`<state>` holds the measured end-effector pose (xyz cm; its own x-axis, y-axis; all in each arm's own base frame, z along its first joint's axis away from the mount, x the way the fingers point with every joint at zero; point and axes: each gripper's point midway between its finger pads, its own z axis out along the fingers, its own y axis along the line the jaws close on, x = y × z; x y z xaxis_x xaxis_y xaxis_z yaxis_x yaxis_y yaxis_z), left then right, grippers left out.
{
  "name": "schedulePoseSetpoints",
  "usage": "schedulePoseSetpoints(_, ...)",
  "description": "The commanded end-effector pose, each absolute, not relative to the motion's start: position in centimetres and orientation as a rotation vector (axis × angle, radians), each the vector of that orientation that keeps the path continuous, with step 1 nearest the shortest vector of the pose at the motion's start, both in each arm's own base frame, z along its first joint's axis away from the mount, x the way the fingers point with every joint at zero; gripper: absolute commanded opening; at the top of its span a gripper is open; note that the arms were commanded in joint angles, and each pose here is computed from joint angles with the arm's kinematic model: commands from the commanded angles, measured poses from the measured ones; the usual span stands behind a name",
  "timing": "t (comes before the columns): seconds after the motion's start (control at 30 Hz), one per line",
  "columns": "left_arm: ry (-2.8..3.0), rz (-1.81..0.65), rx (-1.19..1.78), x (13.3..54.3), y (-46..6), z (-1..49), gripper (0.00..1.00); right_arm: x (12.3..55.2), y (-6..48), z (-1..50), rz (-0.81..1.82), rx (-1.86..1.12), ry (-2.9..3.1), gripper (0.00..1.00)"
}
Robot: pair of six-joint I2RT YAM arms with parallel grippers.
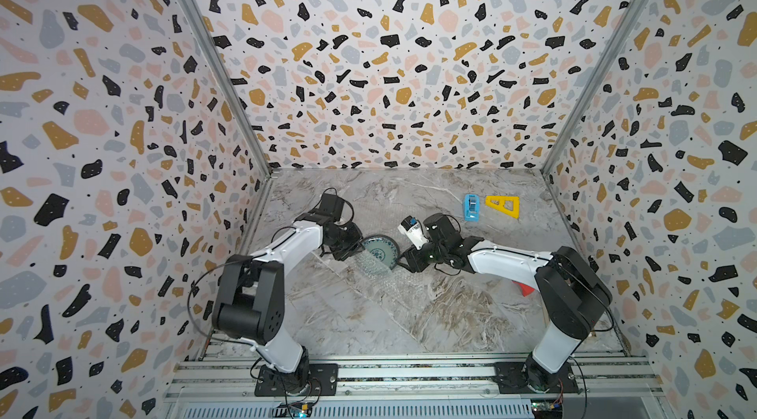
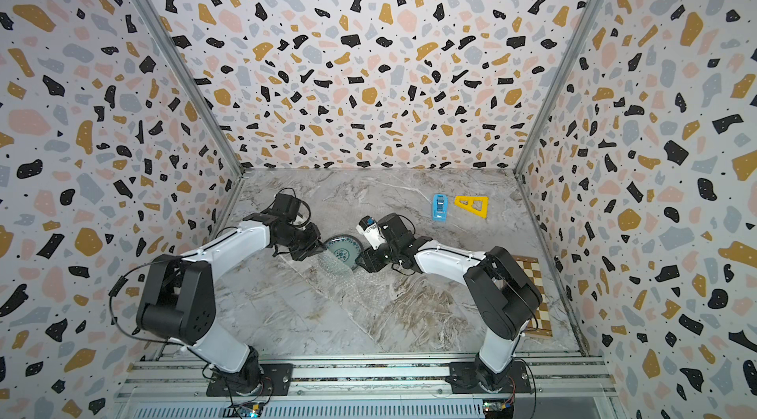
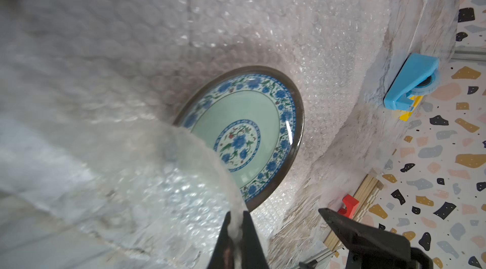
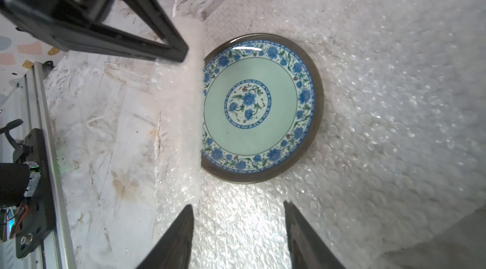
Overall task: Wrap dinner plates in bubble wrap
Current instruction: Wrap the plate in the bubble wrap.
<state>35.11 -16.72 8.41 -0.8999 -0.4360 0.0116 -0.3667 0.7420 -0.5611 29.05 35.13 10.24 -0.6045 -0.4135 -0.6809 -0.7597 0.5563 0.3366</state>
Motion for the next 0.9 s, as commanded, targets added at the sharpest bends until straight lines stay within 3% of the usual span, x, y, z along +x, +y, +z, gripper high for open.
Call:
schedulePoseSetpoints(0.0,2.812,-0.918,-0.611,37.1,-18.8,8.2,0.07,29.1,35.0,12.4,0.837,-0.957,2.189,0.56)
schedulePoseSetpoints(0.2,2.823,-0.924,-0.622,38.5,-19.6,6.5,0.07,31.0,36.0,10.8,0.799,-0.985,2.165,0.69)
schedulePoseSetpoints(0.7,2.853,-1.007,-0.585,38.3,-20.7,5.6,0.09,35.8,39.6,7.7,0.674,-1.046,2.127,0.69)
schedulePoseSetpoints(0.77,2.853,-1.013,-0.584,38.3,-20.7,5.6,0.09,36.2,39.8,7.1,0.665,-1.045,2.140,0.64)
schedulePoseSetpoints(0.87,2.842,-1.018,-0.582,38.5,-20.7,5.8,0.12,36.5,40.0,6.4,0.663,-1.032,2.157,0.44)
